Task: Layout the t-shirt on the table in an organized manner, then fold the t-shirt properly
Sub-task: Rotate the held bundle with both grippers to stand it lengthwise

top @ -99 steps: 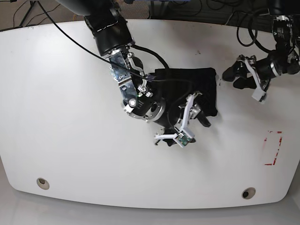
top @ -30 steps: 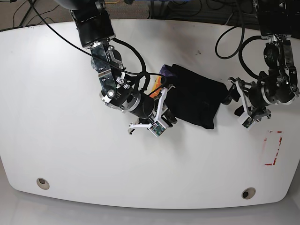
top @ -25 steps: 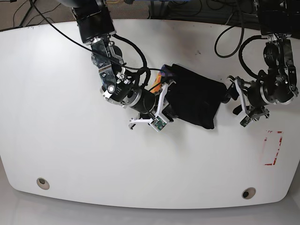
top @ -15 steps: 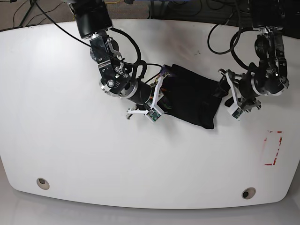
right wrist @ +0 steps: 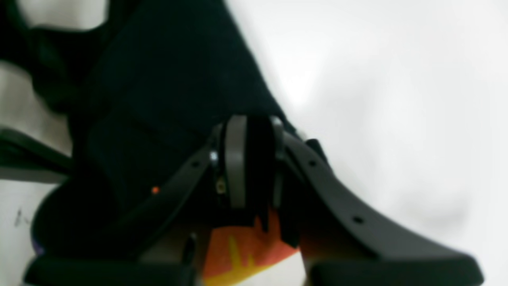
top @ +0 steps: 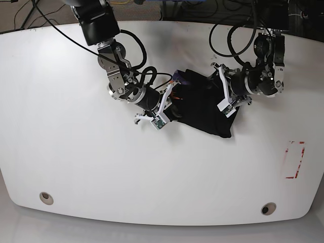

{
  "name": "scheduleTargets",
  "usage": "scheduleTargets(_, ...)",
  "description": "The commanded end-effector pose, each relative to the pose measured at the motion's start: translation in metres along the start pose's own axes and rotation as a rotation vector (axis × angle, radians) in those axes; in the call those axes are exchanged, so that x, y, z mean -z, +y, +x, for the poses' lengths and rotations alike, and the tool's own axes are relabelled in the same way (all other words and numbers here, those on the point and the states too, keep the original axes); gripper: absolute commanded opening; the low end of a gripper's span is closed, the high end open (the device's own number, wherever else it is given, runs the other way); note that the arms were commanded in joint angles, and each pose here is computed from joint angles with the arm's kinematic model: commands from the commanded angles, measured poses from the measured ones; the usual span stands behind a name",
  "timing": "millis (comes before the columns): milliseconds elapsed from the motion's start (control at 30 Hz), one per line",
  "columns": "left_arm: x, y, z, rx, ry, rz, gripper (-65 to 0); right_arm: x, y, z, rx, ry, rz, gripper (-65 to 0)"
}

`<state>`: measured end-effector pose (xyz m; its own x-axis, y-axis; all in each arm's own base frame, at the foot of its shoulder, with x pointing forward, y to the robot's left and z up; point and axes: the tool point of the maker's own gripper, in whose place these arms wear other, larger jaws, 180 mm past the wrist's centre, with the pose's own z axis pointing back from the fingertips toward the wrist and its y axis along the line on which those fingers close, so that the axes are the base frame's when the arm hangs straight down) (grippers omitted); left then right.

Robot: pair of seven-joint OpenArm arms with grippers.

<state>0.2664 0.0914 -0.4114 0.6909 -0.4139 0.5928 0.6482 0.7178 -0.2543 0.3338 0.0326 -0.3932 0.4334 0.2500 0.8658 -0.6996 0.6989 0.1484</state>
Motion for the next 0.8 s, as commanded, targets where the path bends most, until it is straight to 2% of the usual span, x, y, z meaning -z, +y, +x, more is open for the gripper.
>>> scheduleTargets(0,0.005,0.010,0.001,-0.003,0.017,0.015,-39.0,-0.005,-0.002,0.001,-0.001,-0.012,-0.006,-57.1)
scheduleTargets(167,0.014,0.014,0.001,0.023,0.060,0.011,-39.0,-0.014,0.003,-0.007,-0.003,-0.010,-0.004,-57.1)
scheduleTargets(333,0.007,0.027,0.010,0.060,0.065,0.038,-39.0,-0.023,0.014,-0.013,-0.001,-0.012,0.004,-57.1)
scheduleTargets(500,0.000,0.038,0.031,0.131,0.063,0.062,-39.0,-0.036,0.014,-0.020,0.049,-0.026,-0.046,-57.1)
scheduleTargets(767,0.008,0.026,0.077,0.290,0.057,0.042,-39.0,-0.049,0.022,-0.032,0.098,-0.024,-0.072,-57.1)
